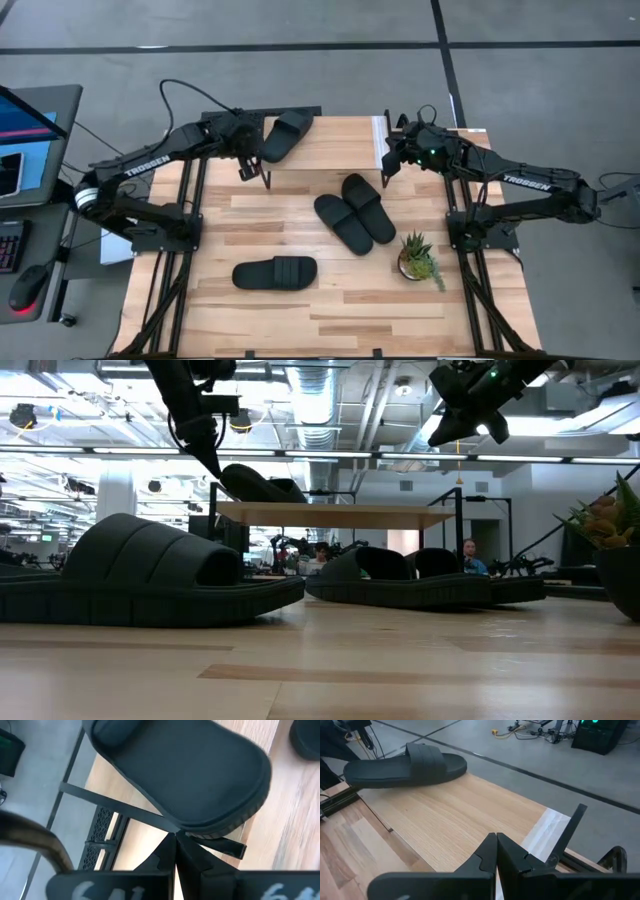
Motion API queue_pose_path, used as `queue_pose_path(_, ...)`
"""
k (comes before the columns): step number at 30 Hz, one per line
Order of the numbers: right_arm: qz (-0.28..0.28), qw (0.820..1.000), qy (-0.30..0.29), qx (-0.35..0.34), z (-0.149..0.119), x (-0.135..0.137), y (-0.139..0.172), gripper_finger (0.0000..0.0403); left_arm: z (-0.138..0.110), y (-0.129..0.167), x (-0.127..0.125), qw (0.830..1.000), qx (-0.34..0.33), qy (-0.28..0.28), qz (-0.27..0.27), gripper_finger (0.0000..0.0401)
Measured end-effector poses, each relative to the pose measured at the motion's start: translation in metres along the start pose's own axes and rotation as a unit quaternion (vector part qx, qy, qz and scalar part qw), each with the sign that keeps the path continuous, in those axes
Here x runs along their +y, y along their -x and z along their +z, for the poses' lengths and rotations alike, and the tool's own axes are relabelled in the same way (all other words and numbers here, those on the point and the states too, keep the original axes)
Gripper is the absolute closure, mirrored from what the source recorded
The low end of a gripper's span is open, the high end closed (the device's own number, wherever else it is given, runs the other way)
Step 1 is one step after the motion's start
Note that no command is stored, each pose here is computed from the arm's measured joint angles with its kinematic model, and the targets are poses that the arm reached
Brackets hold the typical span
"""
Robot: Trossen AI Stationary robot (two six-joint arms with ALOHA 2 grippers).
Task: Pick and place slides into the shelf
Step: Put the black slipper on the shelf
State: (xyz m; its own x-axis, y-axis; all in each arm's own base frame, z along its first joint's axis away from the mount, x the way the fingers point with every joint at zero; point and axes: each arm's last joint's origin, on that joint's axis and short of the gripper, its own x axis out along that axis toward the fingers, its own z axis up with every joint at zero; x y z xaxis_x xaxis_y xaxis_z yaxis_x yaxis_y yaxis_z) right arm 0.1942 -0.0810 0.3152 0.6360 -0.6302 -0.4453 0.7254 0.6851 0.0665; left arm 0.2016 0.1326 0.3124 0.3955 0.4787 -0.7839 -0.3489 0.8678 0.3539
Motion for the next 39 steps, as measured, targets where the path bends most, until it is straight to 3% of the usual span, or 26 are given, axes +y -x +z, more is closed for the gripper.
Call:
queue_pose_path(12, 0.001, 1.0, 0.0, 0.0, 0.0, 0.0, 0.0, 0.0403, 0.013, -0.001, -0.009, 0.998, -0.053, 0.016, -0.032, 0.0401)
queue_pose_path(16, 0.001, 1.0, 0.0, 0.0, 0.0, 0.0, 0.0, 0.0403, 0.026, 0.002, -0.012, 0.992, -0.119, 0.03, -0.03, 0.0401)
queue_pose_path(20, 0.001, 1.0, 0.0, 0.0, 0.0, 0.0, 0.0, 0.0403, 0.042, 0.008, -0.011, 0.977, -0.205, 0.033, -0.038, 0.0401)
queue_pose_path(27, 0.001, 1.0, 0.001, 0.002, 0.0, 0.0, 0.0, 0.0403, 0.072, 0.012, -0.003, 0.934, -0.35, 0.05, -0.045, 0.0401)
queue_pose_path(32, -0.001, 1.0, 0.003, 0.007, -0.002, 0.0, -0.001, 0.0403, 0.099, 0.009, 0.011, 0.932, -0.352, 0.071, -0.041, 0.0401)
queue_pose_path(39, 0.002, 1.0, 0.004, 0.01, -0.002, 0.0, -0.001, 0.0403, 0.138, 0.02, 0.068, 0.961, -0.273, 0.039, -0.004, 0.0401)
